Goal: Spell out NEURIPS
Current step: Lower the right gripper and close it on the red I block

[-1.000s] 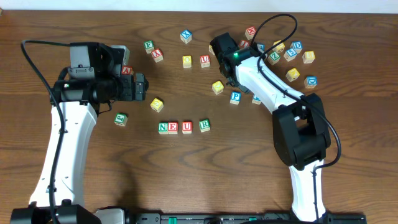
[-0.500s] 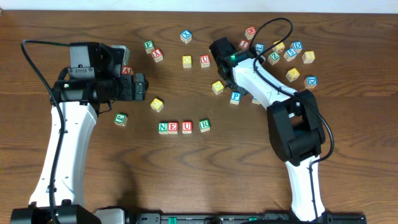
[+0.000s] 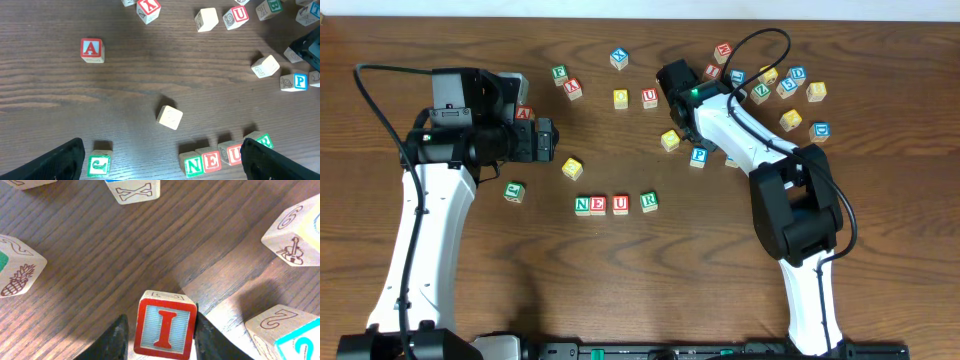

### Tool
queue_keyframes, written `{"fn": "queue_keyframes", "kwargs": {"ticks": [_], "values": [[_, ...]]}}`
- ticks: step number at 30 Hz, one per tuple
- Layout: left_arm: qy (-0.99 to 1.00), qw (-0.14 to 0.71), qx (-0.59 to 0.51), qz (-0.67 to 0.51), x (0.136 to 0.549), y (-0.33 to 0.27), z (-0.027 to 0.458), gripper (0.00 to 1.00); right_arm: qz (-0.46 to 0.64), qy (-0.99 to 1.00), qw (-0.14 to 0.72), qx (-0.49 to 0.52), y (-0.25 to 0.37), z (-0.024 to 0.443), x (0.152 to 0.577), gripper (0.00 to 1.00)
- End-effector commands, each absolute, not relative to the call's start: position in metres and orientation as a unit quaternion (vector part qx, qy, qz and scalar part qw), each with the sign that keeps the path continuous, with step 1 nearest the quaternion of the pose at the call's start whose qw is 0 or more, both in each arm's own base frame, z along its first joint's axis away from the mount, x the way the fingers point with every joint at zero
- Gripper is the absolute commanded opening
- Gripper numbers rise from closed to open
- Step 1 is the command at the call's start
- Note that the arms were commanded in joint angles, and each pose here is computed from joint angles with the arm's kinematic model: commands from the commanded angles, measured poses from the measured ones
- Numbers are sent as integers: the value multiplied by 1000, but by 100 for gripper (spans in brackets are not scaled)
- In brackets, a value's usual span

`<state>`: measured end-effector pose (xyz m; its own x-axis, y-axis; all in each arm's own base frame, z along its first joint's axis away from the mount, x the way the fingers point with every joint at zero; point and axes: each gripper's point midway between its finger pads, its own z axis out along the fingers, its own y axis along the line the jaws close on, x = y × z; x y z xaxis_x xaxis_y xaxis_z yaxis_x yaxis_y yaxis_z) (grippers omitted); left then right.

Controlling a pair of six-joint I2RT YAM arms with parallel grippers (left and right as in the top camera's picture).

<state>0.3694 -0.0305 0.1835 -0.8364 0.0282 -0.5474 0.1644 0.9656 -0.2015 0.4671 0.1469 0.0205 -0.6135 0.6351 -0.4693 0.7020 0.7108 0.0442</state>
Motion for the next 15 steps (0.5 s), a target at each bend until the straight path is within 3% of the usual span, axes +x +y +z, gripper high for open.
{"fn": "queue_keyframes", "kwargs": {"ticks": [1, 15], "values": [[946, 293, 63, -124, 374, -32, 192, 98, -77, 887, 245, 384, 139, 26, 474, 34], [946, 293, 63, -124, 374, -32, 192, 98, -79, 890, 244, 376, 139, 26, 474, 28]]}}
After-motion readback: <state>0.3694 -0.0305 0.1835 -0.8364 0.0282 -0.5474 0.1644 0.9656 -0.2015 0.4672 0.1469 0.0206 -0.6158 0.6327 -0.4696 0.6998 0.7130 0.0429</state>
